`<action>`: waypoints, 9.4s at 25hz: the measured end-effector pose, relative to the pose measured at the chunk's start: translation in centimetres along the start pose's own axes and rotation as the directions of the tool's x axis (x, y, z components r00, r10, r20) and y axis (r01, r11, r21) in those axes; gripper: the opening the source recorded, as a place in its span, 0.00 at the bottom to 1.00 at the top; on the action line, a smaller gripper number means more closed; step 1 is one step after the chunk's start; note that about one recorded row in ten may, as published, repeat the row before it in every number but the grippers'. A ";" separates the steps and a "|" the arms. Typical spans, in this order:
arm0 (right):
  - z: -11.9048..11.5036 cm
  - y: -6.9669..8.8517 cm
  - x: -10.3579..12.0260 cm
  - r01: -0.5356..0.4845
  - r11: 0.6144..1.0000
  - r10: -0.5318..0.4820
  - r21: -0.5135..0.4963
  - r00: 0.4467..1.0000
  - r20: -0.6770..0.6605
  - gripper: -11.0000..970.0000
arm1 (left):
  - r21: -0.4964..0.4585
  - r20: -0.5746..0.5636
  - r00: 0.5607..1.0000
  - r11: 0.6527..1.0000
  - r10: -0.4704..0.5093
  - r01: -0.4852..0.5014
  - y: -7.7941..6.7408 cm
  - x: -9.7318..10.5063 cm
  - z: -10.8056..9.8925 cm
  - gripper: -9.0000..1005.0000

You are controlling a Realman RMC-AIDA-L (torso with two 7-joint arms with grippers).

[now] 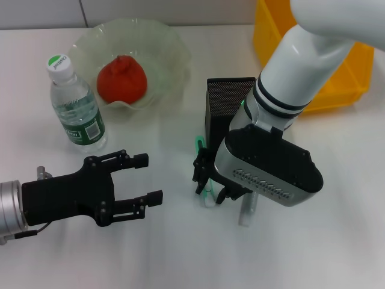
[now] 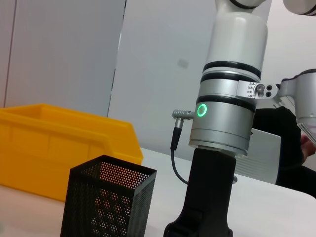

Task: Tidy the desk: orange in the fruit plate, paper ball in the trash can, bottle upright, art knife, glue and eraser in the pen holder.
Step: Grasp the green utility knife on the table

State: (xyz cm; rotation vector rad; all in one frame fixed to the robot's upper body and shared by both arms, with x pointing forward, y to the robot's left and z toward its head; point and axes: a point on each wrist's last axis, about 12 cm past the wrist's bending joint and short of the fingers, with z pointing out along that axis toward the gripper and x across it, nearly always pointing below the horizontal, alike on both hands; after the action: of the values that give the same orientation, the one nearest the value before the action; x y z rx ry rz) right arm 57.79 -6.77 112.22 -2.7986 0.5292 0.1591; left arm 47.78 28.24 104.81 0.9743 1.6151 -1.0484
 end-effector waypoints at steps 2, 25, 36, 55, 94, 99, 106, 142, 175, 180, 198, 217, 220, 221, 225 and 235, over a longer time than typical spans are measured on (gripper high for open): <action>0.1 0.0 0.0 0.009 1.000 -0.009 0.001 1.000 0.002 0.40 | 0.000 0.000 1.000 1.000 0.000 0.000 0.0 0.0 0.0 0.77; 0.7 -0.2 0.1 0.056 0.998 -0.056 -0.013 0.998 0.003 0.30 | -0.037 -0.029 1.000 0.999 0.002 -0.003 0.3 0.5 -0.3 0.77; 0.7 -0.6 -0.1 0.062 0.996 -0.064 0.057 0.998 0.028 0.24 | -0.043 -0.031 0.999 0.999 0.009 -0.010 0.4 0.4 -0.5 0.77; 0.5 -1.2 0.4 0.033 0.992 -0.033 0.123 0.999 -0.005 0.09 | -0.054 -0.029 0.999 0.998 0.022 -0.023 0.7 0.2 -0.7 0.77; -0.3 -0.7 0.2 0.012 0.986 -0.021 0.166 0.998 0.054 0.32 | -0.101 0.002 1.000 0.995 -0.027 0.027 0.5 0.5 -1.8 0.76; -0.8 -0.8 0.4 0.006 0.983 -0.016 0.186 0.998 0.055 0.32 | -0.130 0.014 0.999 0.991 -0.033 0.034 0.7 0.6 -2.2 0.76; -2.1 -0.9 0.6 -0.037 0.968 0.019 0.249 0.997 0.075 0.32 | -0.146 0.020 0.999 0.989 -0.027 0.029 0.8 0.5 -2.4 0.76; -7.7 10.3 1.1 -0.801 0.285 0.309 0.527 0.597 0.740 0.32 | -0.114 0.031 1.000 0.993 -0.002 0.005 1.0 -0.3 -2.4 0.76; 2.4 23.7 -0.8 -0.997 -0.035 0.465 0.067 0.043 0.885 0.82 | 0.138 -0.013 1.000 0.990 -0.021 0.023 2.0 -4.1 3.8 0.73; 2.6 23.7 -0.6 -0.996 -0.040 0.487 0.085 0.054 0.872 0.82 | 0.164 -0.127 0.992 0.986 -0.002 0.023 3.0 -5.8 4.7 0.73; 2.5 23.4 -0.3 -0.985 -0.019 0.478 0.170 0.140 0.867 0.82 | 0.076 -0.682 0.731 0.992 -0.021 0.099 3.4 -17.4 12.1 0.73; 2.5 23.9 -0.2 -0.975 -0.030 0.479 0.220 0.179 0.860 0.82 | -0.208 -0.855 0.449 0.965 -0.260 0.162 2.2 -19.2 17.8 0.73; 2.5 23.9 -0.2 -0.973 -0.027 0.480 0.231 0.190 0.856 0.82 | -0.272 -0.836 0.445 0.947 -0.321 0.171 2.7 -18.6 18.3 0.73; 2.6 23.9 -0.2 -0.972 -0.026 0.480 0.234 0.193 0.856 0.82 | -0.282 -0.833 0.443 0.943 -0.332 0.176 2.8 -18.5 18.4 0.73; 2.5 23.9 -0.1 -0.971 -0.023 0.480 0.238 0.198 0.855 0.82 | -0.322 -0.821 0.433 0.928 -0.373 0.188 3.2 -17.8 18.6 0.73; 2.4 23.9 0.1 -0.969 -0.019 0.483 0.245 0.206 0.851 0.82 | -0.357 -0.835 0.410 0.928 -0.367 0.105 3.5 -15.6 19.6 0.73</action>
State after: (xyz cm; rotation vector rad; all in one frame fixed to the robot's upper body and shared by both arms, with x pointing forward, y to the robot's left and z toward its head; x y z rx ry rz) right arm 48.82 -27.39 103.75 -1.0522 1.5497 0.7320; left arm 60.24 8.97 115.52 1.2362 2.7825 -0.4039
